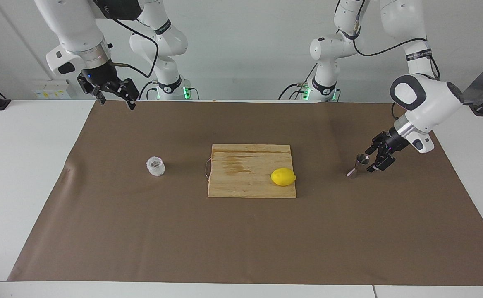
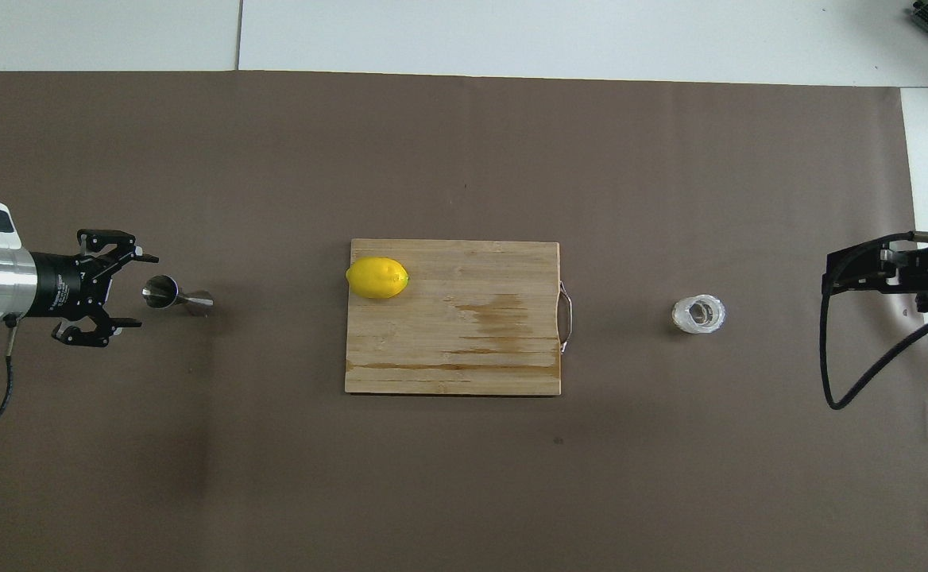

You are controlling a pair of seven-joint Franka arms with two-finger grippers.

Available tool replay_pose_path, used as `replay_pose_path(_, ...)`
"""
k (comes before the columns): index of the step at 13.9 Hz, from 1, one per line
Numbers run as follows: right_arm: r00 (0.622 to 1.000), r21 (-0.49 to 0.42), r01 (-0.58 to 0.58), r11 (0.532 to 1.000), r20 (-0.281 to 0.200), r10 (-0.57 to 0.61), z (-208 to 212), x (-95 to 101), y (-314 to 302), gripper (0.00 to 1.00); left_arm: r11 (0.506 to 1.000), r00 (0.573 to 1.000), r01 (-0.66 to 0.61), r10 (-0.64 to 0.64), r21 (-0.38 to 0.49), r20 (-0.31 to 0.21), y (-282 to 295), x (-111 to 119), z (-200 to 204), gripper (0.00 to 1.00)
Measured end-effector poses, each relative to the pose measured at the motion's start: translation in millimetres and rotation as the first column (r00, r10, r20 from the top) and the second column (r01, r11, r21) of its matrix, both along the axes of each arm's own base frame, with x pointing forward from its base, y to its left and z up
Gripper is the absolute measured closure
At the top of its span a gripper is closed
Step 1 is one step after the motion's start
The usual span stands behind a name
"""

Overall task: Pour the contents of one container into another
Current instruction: 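Close the left gripper around the metal jigger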

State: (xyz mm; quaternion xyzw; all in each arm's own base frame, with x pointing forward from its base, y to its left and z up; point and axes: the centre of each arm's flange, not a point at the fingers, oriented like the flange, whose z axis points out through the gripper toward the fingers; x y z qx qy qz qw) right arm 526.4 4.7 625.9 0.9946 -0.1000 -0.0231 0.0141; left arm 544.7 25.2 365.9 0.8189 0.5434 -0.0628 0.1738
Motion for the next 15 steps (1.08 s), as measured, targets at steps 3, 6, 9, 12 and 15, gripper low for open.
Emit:
replay_pose_path(3, 1.0, 0.0, 0.0, 1.0, 0.0, 0.0, 0.0, 0.0, 0.0, 0.0, 1.0, 1.0, -0.004, 0.004, 0.001, -0.007, -2.5, -2.2, -4.2, 0.0)
replay_pose_path(6, 1.0, 0.0, 0.0, 1.0, 0.0, 0.0, 0.0, 0.0, 0.0, 0.0, 1.0, 1.0, -0.029, 0.029, 0.002, -0.012, -4.6, -2.5, -5.7, 0.0)
replay_pose_path(9, 1.0, 0.0, 0.0, 1.0, 0.0, 0.0, -0.1, 0.0, -0.1, 0.0, 0.998, 0.998, -0.066, 0.066, 0.006, -0.016, -11.3, -2.6, -7.8, 0.0)
replay_pose_path(12, 1.0, 0.0, 0.0, 1.0, 0.0, 0.0, -0.1, 0.0, -0.1, 0.0, 0.997, 0.997, -0.073, 0.074, 0.006, -0.023, -13.0, -4.0, -10.2, 0.0)
replay_pose_path(15, 1.0, 0.0, 0.0, 1.0, 0.0, 0.0, -0.1, 0.0, -0.1, 0.0, 0.997, 0.997, -0.077, 0.077, 0.006, -0.025, -13.0, -4.1, -10.4, 0.0)
